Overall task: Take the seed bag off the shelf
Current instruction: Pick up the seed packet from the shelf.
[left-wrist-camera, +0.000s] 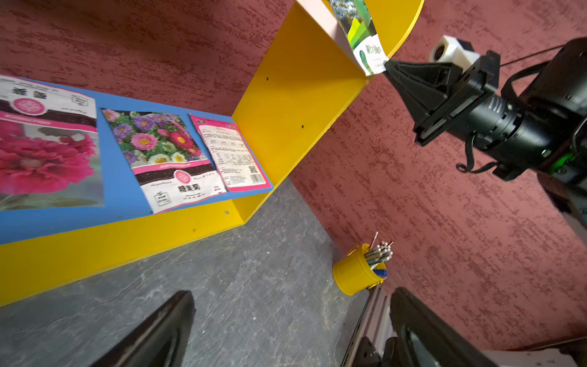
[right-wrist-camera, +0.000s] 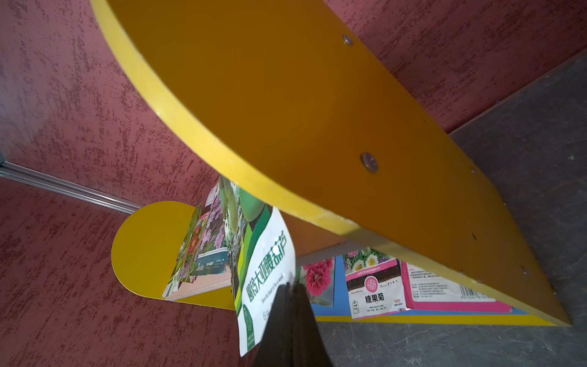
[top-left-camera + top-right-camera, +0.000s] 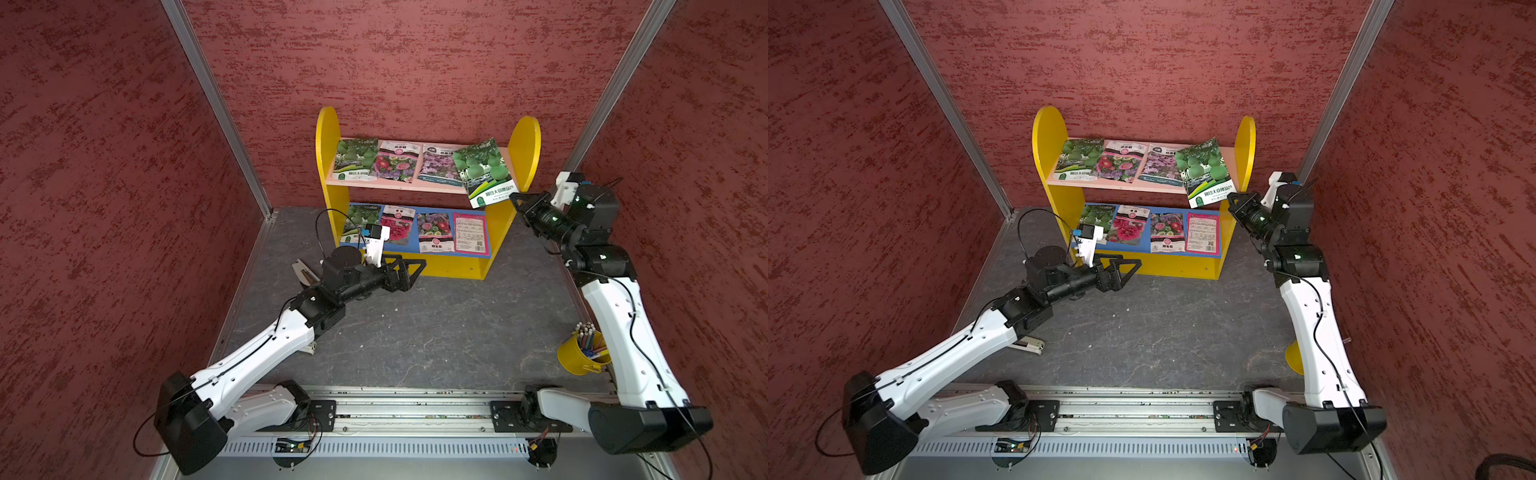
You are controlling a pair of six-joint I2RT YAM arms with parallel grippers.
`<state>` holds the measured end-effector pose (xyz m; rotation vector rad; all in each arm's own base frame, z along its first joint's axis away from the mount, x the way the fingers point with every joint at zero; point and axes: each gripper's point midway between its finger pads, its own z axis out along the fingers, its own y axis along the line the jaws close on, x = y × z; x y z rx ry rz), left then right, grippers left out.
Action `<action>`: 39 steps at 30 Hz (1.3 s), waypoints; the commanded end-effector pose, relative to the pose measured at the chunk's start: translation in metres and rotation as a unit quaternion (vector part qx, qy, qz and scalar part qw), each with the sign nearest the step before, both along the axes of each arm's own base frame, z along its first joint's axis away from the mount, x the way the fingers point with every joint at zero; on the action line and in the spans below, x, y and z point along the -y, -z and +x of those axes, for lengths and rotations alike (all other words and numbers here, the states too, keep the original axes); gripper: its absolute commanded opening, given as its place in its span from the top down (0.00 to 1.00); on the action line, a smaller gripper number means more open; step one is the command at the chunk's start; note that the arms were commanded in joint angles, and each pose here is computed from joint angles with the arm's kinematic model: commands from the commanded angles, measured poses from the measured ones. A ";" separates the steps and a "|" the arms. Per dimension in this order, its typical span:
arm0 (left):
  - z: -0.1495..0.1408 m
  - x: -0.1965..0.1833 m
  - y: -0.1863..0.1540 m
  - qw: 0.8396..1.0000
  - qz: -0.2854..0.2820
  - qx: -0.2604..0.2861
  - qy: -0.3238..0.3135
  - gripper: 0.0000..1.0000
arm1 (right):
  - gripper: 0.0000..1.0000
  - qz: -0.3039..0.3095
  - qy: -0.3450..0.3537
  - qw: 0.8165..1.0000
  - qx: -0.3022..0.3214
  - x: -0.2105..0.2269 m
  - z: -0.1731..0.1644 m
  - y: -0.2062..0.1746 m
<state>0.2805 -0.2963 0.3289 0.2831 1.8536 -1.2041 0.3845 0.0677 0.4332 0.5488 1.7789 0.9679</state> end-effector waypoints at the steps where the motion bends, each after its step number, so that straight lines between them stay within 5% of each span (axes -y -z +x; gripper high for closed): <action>1: 0.007 0.020 -0.054 0.995 -0.095 0.028 0.027 0.00 | 1.00 0.003 0.011 1.000 0.028 0.005 -0.005 -0.015; 14: 0.059 0.081 -0.103 0.965 -0.246 -0.007 0.094 0.03 | 1.00 0.008 0.007 0.999 0.031 0.004 -0.006 -0.016; 30: 0.098 0.125 -0.101 0.949 -0.285 -0.059 0.122 0.16 | 1.00 0.013 -0.004 0.999 0.036 0.001 -0.008 -0.014; 39: 0.109 0.143 -0.106 0.946 -0.292 -0.065 0.129 0.37 | 1.00 0.015 -0.004 0.999 0.036 0.001 -0.010 -0.012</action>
